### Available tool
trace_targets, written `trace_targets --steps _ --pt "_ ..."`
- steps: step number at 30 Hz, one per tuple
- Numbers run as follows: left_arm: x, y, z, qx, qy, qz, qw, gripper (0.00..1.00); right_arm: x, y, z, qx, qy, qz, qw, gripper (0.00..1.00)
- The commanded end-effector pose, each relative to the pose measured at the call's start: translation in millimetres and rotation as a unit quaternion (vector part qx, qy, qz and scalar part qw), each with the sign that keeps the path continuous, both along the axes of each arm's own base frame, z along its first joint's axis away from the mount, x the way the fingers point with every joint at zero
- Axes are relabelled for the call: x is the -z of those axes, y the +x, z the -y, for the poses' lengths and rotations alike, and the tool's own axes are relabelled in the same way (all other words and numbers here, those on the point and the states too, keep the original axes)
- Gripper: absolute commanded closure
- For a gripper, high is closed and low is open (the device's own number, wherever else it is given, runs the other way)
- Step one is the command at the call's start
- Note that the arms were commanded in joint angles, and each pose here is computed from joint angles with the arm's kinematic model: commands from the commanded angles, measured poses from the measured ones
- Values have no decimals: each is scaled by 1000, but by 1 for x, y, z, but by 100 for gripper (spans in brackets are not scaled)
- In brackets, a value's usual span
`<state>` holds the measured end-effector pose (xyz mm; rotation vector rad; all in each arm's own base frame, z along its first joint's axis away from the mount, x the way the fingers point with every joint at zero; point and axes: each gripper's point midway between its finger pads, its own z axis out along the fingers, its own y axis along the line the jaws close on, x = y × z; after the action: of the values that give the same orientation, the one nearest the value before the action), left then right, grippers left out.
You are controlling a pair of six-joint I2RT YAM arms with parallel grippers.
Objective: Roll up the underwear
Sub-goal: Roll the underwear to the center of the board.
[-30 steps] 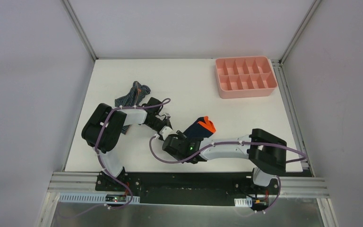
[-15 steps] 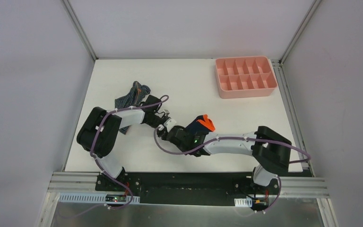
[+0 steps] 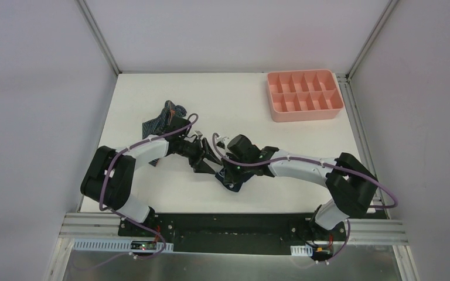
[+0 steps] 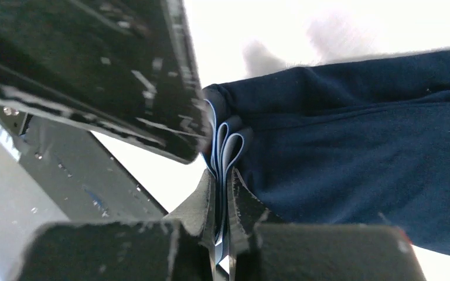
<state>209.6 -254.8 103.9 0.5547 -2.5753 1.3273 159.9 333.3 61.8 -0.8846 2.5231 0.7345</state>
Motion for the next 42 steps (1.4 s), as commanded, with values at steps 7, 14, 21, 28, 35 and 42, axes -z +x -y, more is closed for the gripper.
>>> trace_targets --steps 7,14,21,28,35,42 --pt "3 -18 -9 -15 11 -16 1000 72 3 -19 -6 22 82 -153 984 100" --pt "7 -29 5 22 7 -25 999 100 14 -17 0 33 89 -203 975 100" --pt "35 -33 19 42 19 -50 998 100 19 -12 3 43 100 -234 966 100" --pt "53 -13 27 33 29 -43 998 100 19 -7 6 48 93 -228 968 100" --pt "66 -12 30 38 32 -68 996 100 12 0 10 71 86 -208 972 64" --pt "91 -28 21 42 52 -108 992 100 -33 14 29 112 65 -105 986 38"
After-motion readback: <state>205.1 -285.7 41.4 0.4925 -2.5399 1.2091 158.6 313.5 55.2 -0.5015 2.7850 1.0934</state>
